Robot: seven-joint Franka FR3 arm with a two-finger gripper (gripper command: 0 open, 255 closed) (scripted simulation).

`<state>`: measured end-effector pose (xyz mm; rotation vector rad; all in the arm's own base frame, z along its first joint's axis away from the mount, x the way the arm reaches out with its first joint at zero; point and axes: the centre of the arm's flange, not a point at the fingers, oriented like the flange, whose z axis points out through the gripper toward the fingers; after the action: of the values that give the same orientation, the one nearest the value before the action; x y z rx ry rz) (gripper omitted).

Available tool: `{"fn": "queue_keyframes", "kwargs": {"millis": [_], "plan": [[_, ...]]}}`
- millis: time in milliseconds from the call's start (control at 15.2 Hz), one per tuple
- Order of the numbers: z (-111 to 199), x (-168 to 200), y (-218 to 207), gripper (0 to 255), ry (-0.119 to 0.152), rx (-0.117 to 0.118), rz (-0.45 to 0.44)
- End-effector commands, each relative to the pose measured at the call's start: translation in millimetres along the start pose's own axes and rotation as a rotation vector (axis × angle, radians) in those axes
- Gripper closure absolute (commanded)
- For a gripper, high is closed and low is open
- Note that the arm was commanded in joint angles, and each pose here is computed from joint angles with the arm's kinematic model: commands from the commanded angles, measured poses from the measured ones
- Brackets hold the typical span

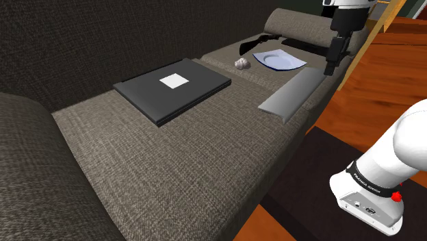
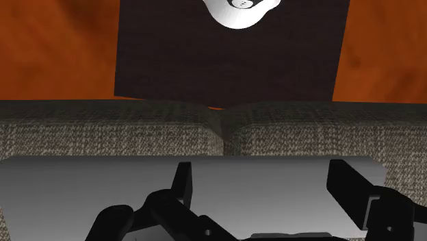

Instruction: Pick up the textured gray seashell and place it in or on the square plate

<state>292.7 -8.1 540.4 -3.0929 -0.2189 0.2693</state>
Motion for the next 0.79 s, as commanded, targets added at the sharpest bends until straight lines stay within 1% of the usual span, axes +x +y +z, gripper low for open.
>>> {"fn": "queue_keyframes", "kwargs": {"millis": [0,726], "plan": [[0.0,0.0,0.0,0,0.0,0.0,0.0],[2.7,134.7,61.5,0,0.041,0.147,-0.09]]}}
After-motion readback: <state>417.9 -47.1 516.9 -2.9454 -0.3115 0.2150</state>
